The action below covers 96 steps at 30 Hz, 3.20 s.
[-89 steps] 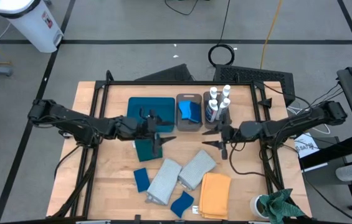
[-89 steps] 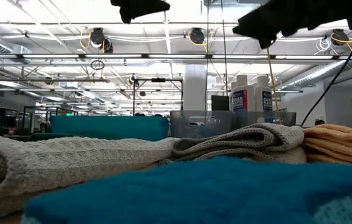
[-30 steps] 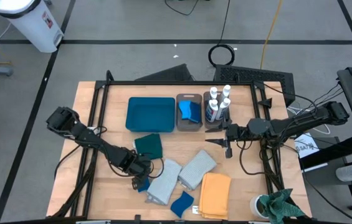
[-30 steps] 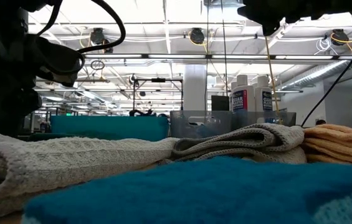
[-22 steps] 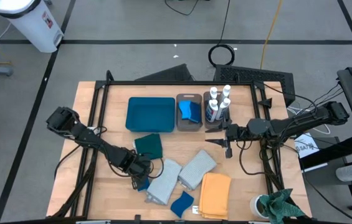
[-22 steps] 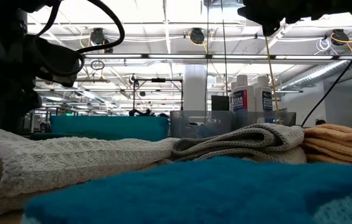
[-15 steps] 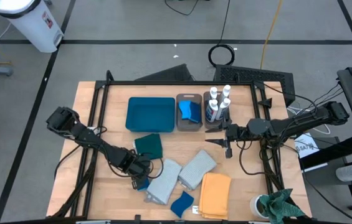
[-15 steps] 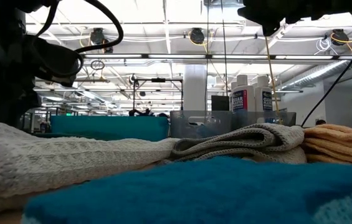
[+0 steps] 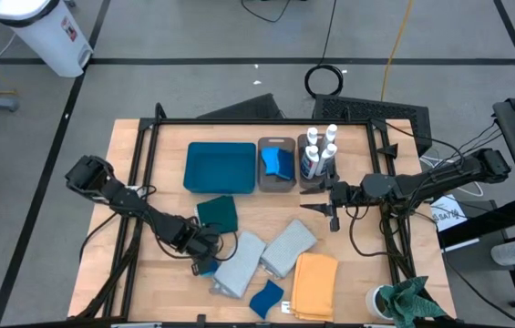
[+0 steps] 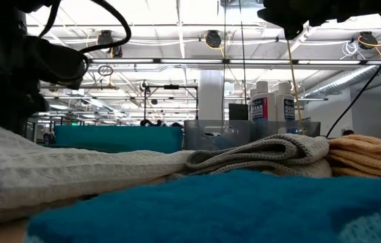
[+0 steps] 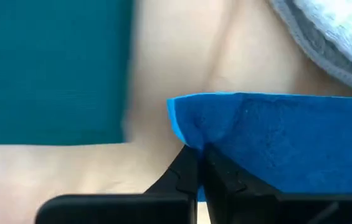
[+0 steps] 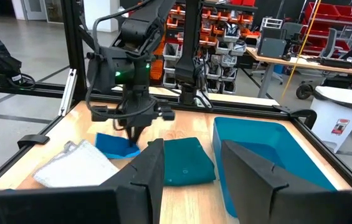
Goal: Pick & Place Kitchen Items
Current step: Put the blue sponge into the left black bin
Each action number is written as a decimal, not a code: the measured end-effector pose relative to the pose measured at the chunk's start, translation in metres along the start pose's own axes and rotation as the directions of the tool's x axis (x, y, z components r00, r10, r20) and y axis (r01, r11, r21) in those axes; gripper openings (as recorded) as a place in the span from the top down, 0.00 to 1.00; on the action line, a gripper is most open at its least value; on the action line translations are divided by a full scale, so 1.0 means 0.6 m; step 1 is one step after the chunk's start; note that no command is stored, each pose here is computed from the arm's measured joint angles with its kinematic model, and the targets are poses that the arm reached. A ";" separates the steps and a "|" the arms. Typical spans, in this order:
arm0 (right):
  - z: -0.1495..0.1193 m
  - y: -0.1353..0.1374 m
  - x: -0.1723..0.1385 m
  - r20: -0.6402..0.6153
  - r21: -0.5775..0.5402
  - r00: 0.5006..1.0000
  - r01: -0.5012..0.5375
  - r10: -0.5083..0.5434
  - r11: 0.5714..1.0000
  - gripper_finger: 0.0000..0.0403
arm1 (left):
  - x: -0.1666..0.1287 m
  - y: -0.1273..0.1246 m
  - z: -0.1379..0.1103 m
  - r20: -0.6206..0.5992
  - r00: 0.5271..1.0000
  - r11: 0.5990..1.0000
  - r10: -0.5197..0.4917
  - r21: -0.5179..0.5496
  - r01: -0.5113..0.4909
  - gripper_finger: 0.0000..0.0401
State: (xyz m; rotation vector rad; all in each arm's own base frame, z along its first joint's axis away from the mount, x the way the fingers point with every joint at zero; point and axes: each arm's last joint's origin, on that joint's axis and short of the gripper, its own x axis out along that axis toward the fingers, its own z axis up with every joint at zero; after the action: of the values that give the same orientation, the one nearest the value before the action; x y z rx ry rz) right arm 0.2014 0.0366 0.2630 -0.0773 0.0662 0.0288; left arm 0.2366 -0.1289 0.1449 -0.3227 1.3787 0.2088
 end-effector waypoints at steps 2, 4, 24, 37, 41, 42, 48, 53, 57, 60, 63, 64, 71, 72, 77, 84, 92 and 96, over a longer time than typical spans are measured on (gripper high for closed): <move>0.000 0.000 0.000 0.000 0.000 1.000 0.000 0.000 1.000 0.68 | -0.009 0.002 -0.001 0.041 0.999 1.000 0.019 0.003 -0.019 0.98; 0.000 0.000 0.000 0.000 0.000 1.000 0.001 -0.001 1.000 0.68 | -0.020 0.003 -0.002 0.076 0.997 1.000 0.022 0.005 -0.022 0.99; -0.007 0.003 0.013 -0.008 0.085 1.000 0.003 -0.002 0.996 0.68 | -0.126 -0.006 0.031 0.388 0.918 0.988 0.089 0.079 -0.129 0.99; -0.054 0.022 0.084 -0.010 0.158 0.997 -0.076 0.078 0.985 0.50 | -0.236 -0.027 0.114 0.753 0.620 0.882 0.219 0.120 -0.457 0.99; -0.055 0.026 0.112 -0.023 0.203 0.997 -0.068 0.074 0.977 0.35 | -0.230 -0.022 0.137 0.782 0.582 0.872 0.221 0.109 -0.477 0.99; -0.054 0.028 0.119 -0.027 0.218 0.997 -0.067 0.075 0.974 0.32 | -0.226 -0.022 0.140 0.782 0.582 0.866 0.224 0.114 -0.487 0.99; -0.054 0.036 0.164 -0.047 0.281 0.996 -0.060 0.076 0.958 0.26 | -0.187 -0.022 0.173 0.770 0.587 0.833 0.249 0.139 -0.535 0.99; -0.067 0.032 0.187 -0.096 0.272 0.995 0.016 0.011 0.962 0.29 | -0.173 -0.022 0.187 0.765 0.608 0.829 0.213 0.188 -0.527 0.98; -0.076 0.018 0.192 -0.143 0.266 0.989 0.074 -0.036 0.961 0.34 | -0.178 -0.023 0.190 0.781 0.590 0.838 0.204 0.172 -0.518 0.99; -0.080 0.010 0.192 -0.165 0.281 0.985 0.092 -0.047 0.955 0.38 | -0.181 -0.025 0.190 0.789 0.582 0.840 0.195 0.172 -0.514 0.98; -0.081 0.010 0.192 -0.172 0.275 0.984 0.092 -0.045 0.957 0.44 | -0.180 -0.024 0.191 0.789 0.582 0.841 0.199 0.167 -0.514 0.98; -0.081 0.010 0.192 -0.170 0.270 0.985 0.075 -0.029 0.960 0.47 | -0.181 -0.023 0.193 0.791 0.580 0.846 0.195 0.163 -0.508 0.98; -0.081 0.013 0.191 -0.174 0.223 0.984 0.004 0.036 0.975 0.82 | -0.191 -0.030 0.202 0.832 0.536 0.872 0.141 0.152 -0.465 0.95; -0.080 0.013 0.190 -0.180 0.200 0.983 -0.005 0.042 0.980 0.89 | -0.192 -0.031 0.203 0.835 0.535 0.878 0.132 0.152 -0.454 0.93; -0.057 0.010 0.167 -0.200 0.142 0.977 -0.043 0.072 0.989 0.98 | -0.202 -0.035 0.198 0.841 0.534 0.889 0.085 0.178 -0.421 0.88; -0.044 -0.002 0.096 -0.060 0.068 0.997 0.058 -0.054 0.996 1.00 | -0.260 -0.023 0.189 0.897 0.438 0.919 0.053 0.127 -0.373 0.77; -0.114 -0.006 0.029 0.220 0.056 0.975 0.023 -0.035 0.998 1.00 | -0.311 0.021 0.218 0.943 0.327 0.977 -0.067 0.129 -0.170 0.44; -0.133 -0.011 0.037 0.190 0.091 0.981 0.026 -0.043 0.996 1.00 | -0.314 0.040 0.260 0.892 0.388 0.955 -0.231 0.284 -0.085 0.29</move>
State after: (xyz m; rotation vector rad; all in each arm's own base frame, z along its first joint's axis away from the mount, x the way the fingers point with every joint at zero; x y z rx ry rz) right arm 0.2183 0.0242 0.1827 0.0126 -0.1270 -0.0018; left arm 0.3384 -0.0445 0.3518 0.0225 0.2195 0.0717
